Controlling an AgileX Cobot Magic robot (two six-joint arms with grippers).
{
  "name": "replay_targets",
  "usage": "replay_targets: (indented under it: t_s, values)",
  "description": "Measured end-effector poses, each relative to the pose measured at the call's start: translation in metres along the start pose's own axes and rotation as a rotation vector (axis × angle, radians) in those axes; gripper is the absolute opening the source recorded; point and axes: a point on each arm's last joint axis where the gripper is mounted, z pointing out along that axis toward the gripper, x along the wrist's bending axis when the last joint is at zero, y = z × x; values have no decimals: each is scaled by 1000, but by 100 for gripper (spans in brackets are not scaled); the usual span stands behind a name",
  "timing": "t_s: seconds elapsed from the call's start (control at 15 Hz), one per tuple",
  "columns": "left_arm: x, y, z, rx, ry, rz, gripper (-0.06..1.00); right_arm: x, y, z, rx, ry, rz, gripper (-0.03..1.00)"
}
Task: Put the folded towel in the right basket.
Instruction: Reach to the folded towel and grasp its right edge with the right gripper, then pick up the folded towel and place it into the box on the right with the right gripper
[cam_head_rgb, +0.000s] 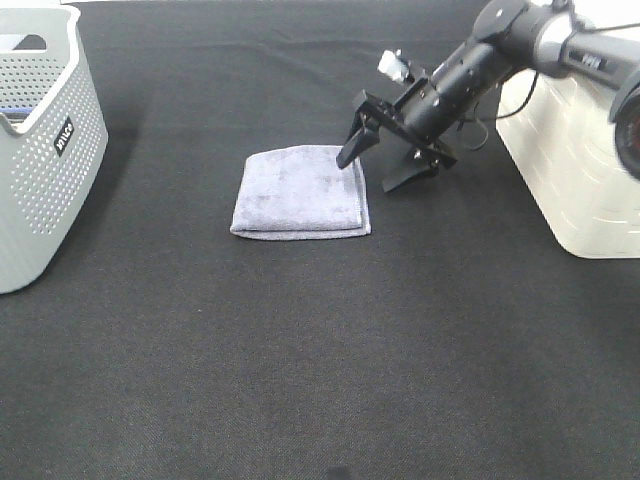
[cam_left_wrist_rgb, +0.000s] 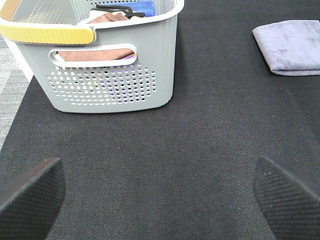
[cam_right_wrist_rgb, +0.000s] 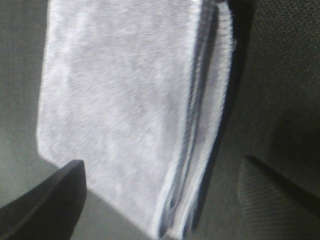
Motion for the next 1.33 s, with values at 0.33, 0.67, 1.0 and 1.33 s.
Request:
replay_targets:
  t_s: [0.33, 0.67, 1.0, 1.33]
  values:
    - [0, 0, 0, 0, 0, 0, 97, -9, 1, 15, 8, 29, 15, 78]
    - [0, 0, 0, 0, 0, 0, 97, 0, -2, 27, 19, 75, -33, 73]
    - [0, 0, 0, 0, 0, 0, 97, 10, -5, 41, 32, 70, -39, 41]
    - [0, 0, 0, 0, 0, 0, 97, 11, -4, 40, 19, 65, -51, 7]
